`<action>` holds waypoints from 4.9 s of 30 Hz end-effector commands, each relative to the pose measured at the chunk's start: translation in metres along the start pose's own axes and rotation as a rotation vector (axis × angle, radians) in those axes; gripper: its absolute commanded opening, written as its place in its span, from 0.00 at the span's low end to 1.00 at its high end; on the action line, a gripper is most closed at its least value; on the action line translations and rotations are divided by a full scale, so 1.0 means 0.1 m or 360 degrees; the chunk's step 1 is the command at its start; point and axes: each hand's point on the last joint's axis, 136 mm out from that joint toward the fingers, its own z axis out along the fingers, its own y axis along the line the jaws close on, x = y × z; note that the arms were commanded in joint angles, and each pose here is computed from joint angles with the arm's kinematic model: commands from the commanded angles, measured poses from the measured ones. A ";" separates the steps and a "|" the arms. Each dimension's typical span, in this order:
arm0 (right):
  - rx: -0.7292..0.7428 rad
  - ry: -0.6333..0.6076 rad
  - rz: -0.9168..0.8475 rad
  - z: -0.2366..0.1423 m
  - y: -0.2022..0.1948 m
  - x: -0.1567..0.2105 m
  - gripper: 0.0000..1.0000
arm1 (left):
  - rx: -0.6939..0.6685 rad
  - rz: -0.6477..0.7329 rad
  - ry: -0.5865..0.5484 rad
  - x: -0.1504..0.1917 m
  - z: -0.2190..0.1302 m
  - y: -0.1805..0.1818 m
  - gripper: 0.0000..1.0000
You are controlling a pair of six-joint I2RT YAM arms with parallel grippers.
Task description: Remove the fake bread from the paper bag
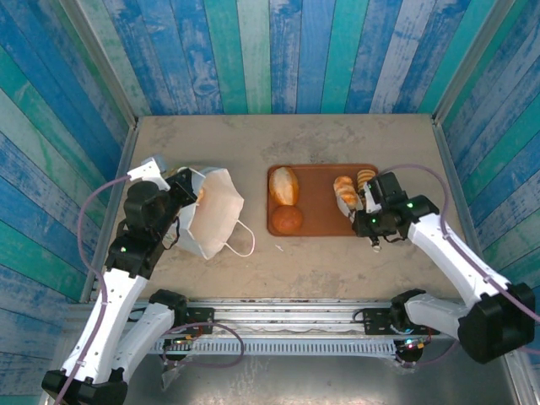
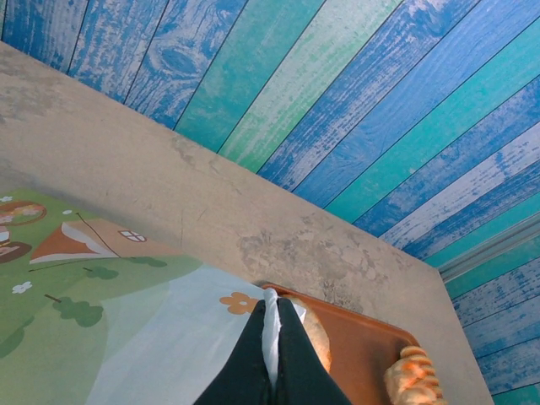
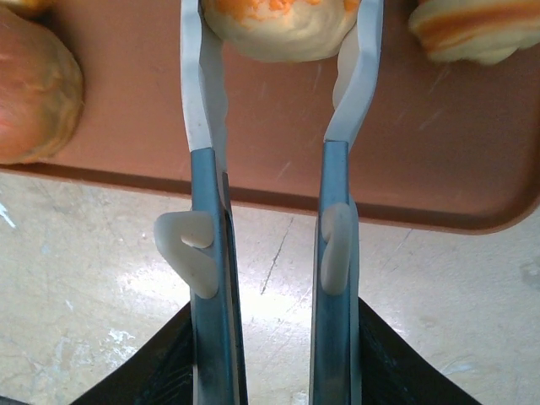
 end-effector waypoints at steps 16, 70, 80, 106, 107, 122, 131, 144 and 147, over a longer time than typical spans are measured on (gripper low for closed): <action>0.0076 -0.0102 0.0046 0.10 -0.04 -0.34 0.50 | -0.0016 0.0000 -0.0029 0.01 -0.05 0.05 0.00; 0.0111 -0.0423 0.0020 -0.44 -0.05 -0.72 0.52 | -0.0024 -0.0012 -0.0022 0.03 -0.04 0.07 0.00; -0.0534 -0.0773 -0.0192 -0.98 0.64 -0.87 0.49 | -0.0019 -0.0015 -0.0030 0.01 -0.04 0.05 0.00; -0.0974 -0.0277 -0.1321 -0.48 2.78 0.10 0.45 | 0.0362 0.0215 0.0407 0.36 -0.05 -0.43 0.00; -0.0931 -0.0265 -0.1348 -0.39 2.81 0.13 0.45 | 0.0371 0.0224 0.0423 0.38 -0.07 -0.43 0.00; -0.0138 -0.0264 -0.1494 0.45 3.24 -0.12 0.49 | 0.0195 0.0173 0.0297 0.20 -0.27 -0.28 0.00; -0.0117 -0.0292 -0.1579 0.60 3.45 -0.21 0.49 | 0.0169 0.0142 0.0222 0.12 -0.23 -0.25 0.00; -0.0198 -0.0300 -0.1547 0.82 3.69 -0.22 0.51 | 0.0179 0.0103 0.0168 0.08 -0.21 -0.26 0.00; -0.0233 -0.0322 -0.1527 0.84 3.75 -0.23 0.51 | 0.0181 0.0091 0.0162 0.08 -0.21 -0.25 0.00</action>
